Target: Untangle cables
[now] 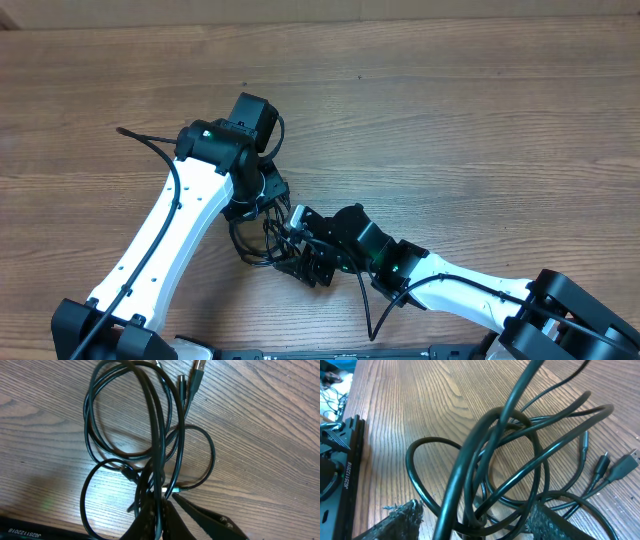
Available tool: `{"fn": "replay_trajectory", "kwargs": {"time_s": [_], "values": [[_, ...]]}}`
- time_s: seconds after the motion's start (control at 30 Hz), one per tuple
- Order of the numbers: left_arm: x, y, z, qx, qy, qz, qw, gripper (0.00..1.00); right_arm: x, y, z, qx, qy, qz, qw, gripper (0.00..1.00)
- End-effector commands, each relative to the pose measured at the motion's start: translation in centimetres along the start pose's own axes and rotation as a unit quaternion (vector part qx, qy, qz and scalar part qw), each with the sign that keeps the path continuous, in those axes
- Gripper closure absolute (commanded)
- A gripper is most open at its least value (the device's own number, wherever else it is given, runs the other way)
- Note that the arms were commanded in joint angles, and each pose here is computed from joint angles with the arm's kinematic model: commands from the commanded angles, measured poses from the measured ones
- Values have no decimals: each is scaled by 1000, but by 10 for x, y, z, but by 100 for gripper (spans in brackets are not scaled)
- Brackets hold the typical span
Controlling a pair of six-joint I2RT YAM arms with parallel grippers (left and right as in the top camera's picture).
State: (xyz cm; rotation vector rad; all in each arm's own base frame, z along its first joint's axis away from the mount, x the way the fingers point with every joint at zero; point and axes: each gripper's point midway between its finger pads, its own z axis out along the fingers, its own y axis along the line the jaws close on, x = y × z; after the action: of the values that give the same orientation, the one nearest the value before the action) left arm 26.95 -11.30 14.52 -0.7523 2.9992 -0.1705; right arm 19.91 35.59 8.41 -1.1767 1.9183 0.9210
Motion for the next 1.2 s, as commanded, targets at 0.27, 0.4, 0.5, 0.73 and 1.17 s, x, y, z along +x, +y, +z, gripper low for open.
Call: {"fn": "replay_trajectory", "kwargs": {"time_s": [0.27,0.4,0.5,0.73,1.17], "values": [[-1,-1,0,2,2,9,1000,90,8,-6,11,8,6,1,1000,44],[-1,-1,0,1,2,10,1000,90,8,-7,13,6,3,-1,1000,44],[-1,-1,0,1,2,10,1000,90,8,-7,13,6,3,-1,1000,50],[0,0,0,0,4,12,1000,91,7,-8,13,10,2,-1,1000,76],[0,1,0,-3,4,66,998,89,4,6,13,-31,-3,44,999,96]]}}
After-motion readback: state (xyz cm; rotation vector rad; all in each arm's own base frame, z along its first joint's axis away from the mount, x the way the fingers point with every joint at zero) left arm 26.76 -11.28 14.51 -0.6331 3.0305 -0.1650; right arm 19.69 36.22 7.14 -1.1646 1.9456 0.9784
